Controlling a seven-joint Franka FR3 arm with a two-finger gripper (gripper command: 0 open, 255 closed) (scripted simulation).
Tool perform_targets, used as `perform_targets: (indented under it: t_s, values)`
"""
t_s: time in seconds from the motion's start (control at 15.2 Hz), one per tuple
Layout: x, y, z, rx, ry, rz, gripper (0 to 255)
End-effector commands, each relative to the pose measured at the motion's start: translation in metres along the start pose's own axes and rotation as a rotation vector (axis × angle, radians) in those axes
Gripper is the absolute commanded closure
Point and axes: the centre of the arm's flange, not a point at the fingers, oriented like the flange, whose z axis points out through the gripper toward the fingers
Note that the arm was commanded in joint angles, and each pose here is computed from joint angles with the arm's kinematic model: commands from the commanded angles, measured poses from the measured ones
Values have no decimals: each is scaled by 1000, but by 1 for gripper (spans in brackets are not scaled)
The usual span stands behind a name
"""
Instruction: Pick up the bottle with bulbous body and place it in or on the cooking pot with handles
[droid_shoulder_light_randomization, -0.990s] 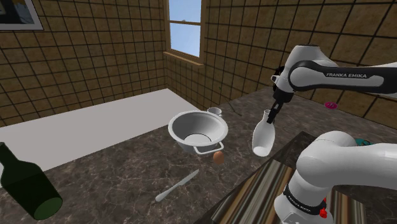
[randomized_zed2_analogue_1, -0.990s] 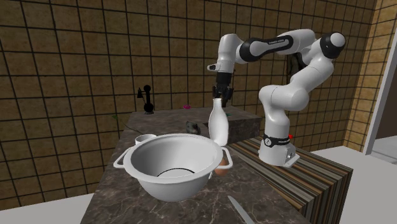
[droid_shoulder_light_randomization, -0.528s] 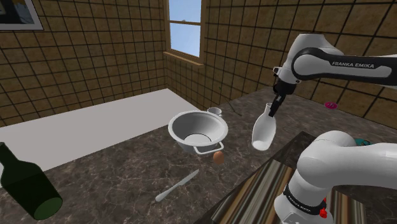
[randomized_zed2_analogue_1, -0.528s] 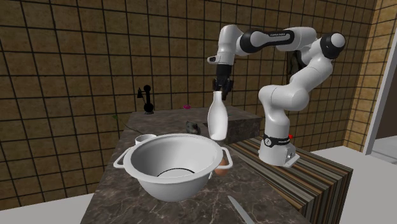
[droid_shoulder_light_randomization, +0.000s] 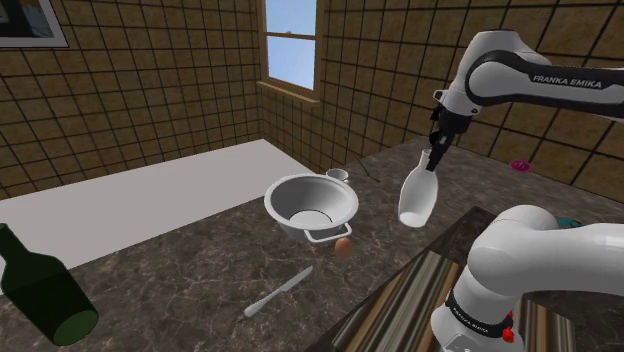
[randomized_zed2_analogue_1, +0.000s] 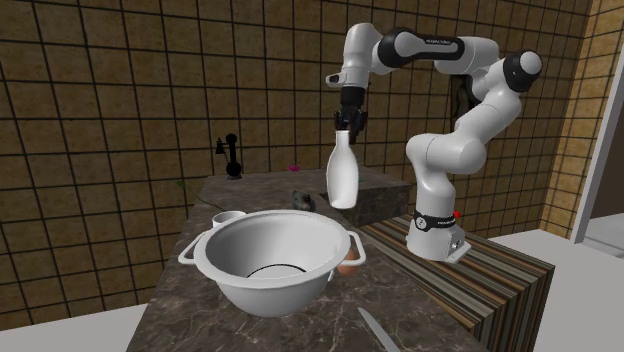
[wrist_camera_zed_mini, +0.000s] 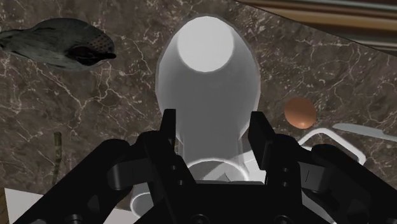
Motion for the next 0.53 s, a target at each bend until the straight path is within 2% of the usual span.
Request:
perform_targets:
  t_s: [0.0,0.46]
  values:
    - [1,0,-11,0,0,0,255]
    - [5,0,-47,0,0,0,255]
